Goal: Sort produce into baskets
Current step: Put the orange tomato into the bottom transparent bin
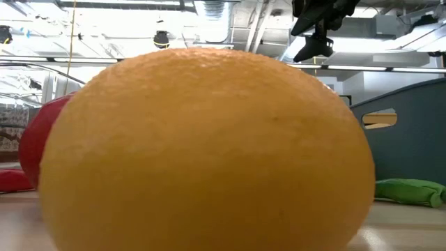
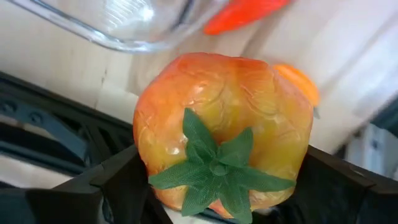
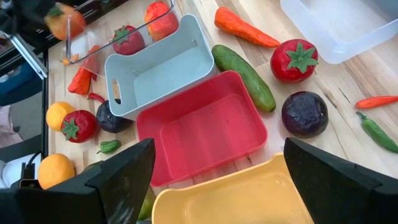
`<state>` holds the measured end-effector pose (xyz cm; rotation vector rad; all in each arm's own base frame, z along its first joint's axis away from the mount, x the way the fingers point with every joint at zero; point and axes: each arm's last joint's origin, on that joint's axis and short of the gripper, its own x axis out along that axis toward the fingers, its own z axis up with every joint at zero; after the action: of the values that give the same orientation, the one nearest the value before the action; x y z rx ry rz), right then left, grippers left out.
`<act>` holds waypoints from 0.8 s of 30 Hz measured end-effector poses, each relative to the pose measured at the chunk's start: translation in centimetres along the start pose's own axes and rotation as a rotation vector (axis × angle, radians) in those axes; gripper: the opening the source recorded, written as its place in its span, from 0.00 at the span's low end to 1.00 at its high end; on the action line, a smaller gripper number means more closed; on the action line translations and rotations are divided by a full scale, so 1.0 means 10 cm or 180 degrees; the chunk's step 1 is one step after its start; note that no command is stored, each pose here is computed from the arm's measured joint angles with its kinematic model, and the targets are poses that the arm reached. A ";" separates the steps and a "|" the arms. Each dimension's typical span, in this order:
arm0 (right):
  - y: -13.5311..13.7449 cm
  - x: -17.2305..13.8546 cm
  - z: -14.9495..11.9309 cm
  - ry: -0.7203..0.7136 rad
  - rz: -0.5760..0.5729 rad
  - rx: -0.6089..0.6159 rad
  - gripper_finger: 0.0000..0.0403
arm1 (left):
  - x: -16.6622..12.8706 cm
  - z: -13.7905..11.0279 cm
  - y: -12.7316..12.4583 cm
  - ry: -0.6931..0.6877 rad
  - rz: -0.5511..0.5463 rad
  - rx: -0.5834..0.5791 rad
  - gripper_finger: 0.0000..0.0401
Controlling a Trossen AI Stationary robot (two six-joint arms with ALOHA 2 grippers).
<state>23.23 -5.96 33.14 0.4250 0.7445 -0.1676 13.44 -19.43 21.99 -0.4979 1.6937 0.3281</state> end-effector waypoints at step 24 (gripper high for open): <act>-0.01 0.00 0.01 -0.0064 -0.0154 -0.0005 0.95 | -0.75 0.34 0.00 -0.1857 0.0580 0.0665 0.82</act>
<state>23.25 -6.13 33.17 0.4034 0.7356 -0.2163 17.35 -16.71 28.73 -0.0740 1.1848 0.3796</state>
